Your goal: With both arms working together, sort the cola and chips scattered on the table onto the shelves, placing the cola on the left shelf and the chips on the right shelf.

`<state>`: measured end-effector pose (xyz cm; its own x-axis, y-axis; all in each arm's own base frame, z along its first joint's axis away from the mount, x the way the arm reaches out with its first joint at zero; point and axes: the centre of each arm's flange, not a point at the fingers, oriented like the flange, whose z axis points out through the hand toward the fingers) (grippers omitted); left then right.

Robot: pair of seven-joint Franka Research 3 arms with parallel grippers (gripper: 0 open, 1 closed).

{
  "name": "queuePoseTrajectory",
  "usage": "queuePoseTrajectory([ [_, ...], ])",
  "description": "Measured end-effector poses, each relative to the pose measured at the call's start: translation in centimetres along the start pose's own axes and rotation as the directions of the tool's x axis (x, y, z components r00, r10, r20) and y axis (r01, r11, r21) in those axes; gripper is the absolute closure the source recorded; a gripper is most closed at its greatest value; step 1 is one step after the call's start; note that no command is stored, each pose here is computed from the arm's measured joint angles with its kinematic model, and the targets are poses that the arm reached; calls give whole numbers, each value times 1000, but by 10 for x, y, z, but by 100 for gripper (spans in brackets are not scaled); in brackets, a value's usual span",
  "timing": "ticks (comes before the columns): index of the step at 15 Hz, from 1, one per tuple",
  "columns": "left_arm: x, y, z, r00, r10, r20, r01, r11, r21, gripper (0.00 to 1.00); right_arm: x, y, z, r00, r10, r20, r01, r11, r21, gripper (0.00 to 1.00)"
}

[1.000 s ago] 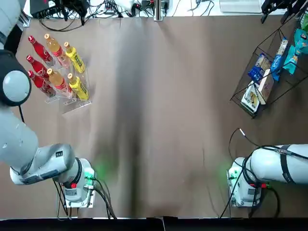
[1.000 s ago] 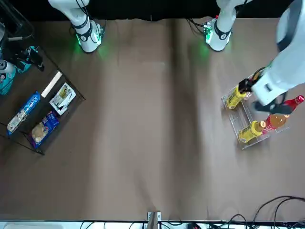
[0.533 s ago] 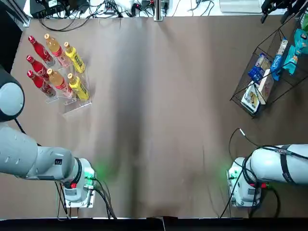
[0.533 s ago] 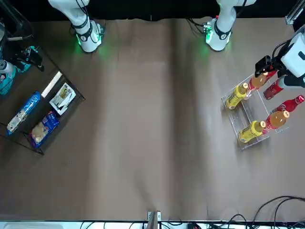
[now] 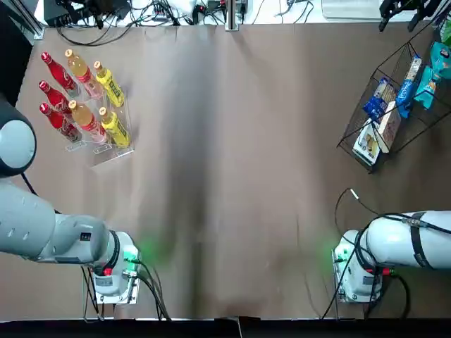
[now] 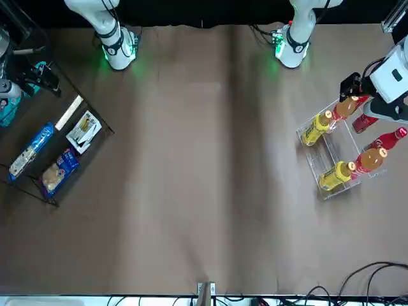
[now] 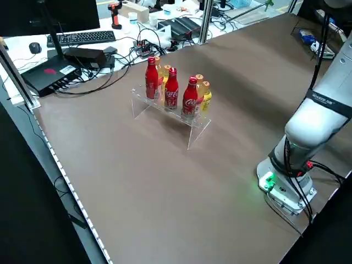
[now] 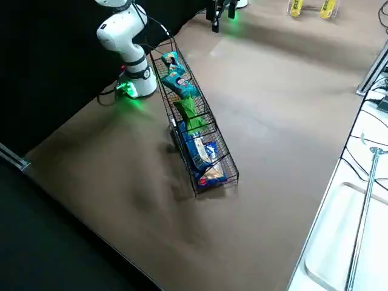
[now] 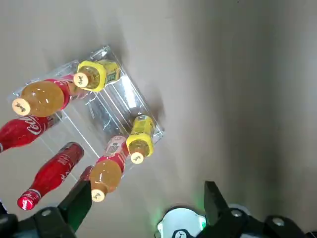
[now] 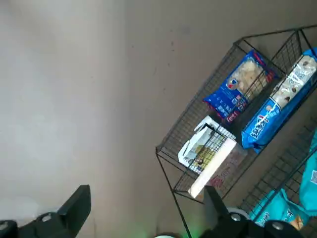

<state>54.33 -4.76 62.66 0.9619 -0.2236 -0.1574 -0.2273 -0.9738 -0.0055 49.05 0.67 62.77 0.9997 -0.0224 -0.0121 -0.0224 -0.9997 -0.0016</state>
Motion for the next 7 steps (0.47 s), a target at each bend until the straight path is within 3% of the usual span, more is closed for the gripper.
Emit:
queuePoseTrajectory([
  [4,4,-5,-4,999,-12,-44,13,1000,17,0,2,-8,-3,999,-26,-24,26,1000,1,0],
  [7,7,-5,-2,993,-109,-48,109,994,13,0,2,-9,-3,999,-31,-25,31,1000,0,0],
])
